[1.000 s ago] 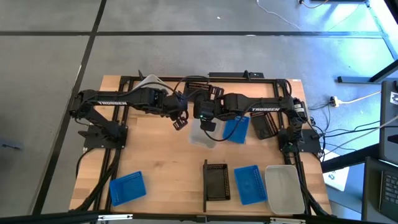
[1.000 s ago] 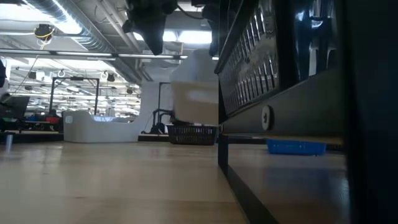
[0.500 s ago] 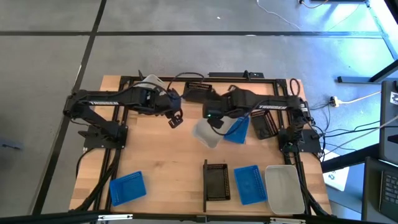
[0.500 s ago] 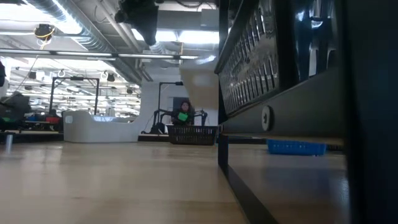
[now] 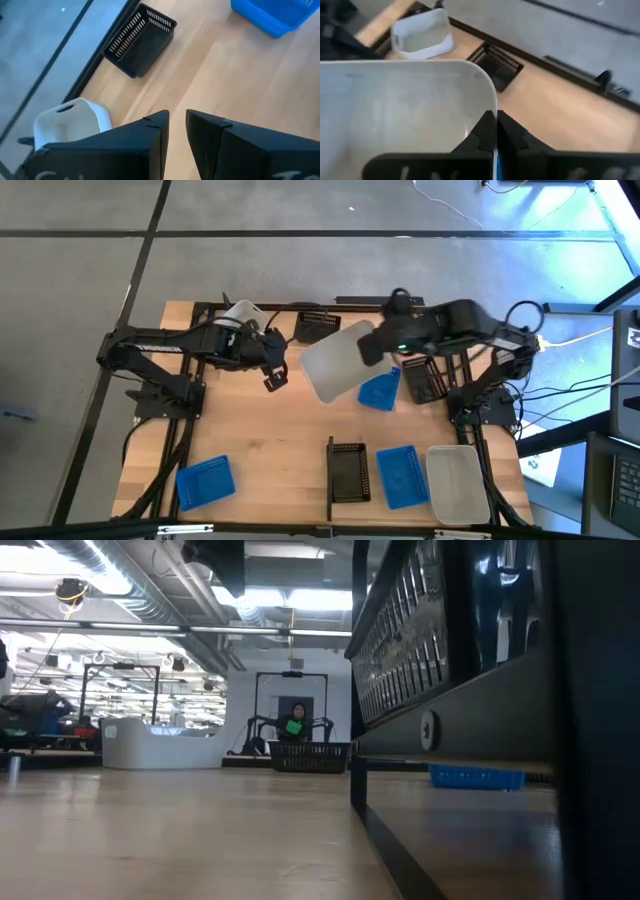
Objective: Stack baskets on shelf by color
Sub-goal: Stack the bottom gray bin on top of the gray bin on the shelf
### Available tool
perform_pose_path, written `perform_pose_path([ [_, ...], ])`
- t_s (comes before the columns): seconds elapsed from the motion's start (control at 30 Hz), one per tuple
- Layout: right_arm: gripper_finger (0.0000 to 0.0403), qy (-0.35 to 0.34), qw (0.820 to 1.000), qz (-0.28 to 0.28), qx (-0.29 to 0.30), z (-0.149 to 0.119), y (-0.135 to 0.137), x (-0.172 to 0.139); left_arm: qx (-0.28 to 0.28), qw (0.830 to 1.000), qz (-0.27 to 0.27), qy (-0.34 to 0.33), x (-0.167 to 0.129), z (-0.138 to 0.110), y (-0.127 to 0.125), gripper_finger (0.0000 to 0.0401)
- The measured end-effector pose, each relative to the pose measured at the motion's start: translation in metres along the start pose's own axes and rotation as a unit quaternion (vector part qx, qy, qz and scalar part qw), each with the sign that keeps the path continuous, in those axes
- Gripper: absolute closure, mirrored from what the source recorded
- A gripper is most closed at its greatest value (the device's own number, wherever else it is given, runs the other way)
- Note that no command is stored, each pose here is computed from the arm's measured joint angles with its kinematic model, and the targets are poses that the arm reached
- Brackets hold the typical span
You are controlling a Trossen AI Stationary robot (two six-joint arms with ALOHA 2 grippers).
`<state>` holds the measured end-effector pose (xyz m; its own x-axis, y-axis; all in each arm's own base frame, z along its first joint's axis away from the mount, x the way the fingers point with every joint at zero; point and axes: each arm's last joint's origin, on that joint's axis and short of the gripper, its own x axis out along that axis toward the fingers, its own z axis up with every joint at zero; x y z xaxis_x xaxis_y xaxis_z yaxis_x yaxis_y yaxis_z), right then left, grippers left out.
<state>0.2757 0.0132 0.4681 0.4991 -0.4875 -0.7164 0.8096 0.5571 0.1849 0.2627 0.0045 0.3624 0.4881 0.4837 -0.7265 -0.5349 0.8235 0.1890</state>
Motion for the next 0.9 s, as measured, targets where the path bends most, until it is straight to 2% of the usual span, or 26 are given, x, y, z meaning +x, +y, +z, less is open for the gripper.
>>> perform_pose_path([
  [0.23,0.0403,0.041,0.993,0.070,0.082,-0.005,-0.028,-0.037,0.034,0.999,0.000,-0.005,-0.003,-0.002,-0.004,0.0345],
  [0.47,0.0403,0.137,0.977,0.096,0.134,-0.038,-0.052,-0.052,0.058,0.998,-0.001,-0.009,-0.007,-0.002,-0.002,0.0345],
  [0.6,0.0403,0.225,0.954,0.096,0.175,-0.058,-0.061,-0.052,0.058,0.998,-0.001,-0.010,-0.008,-0.002,-0.001,0.0345],
  [0.8,0.0403,0.311,0.916,0.066,0.246,-0.080,-0.074,-0.052,0.058,0.998,-0.001,-0.009,-0.008,-0.002,-0.001,0.0345],
  [0.9,0.0403,0.376,0.883,0.047,0.276,-0.091,-0.078,-0.054,0.058,0.998,-0.001,-0.009,-0.008,-0.002,-0.001,0.0345],
])
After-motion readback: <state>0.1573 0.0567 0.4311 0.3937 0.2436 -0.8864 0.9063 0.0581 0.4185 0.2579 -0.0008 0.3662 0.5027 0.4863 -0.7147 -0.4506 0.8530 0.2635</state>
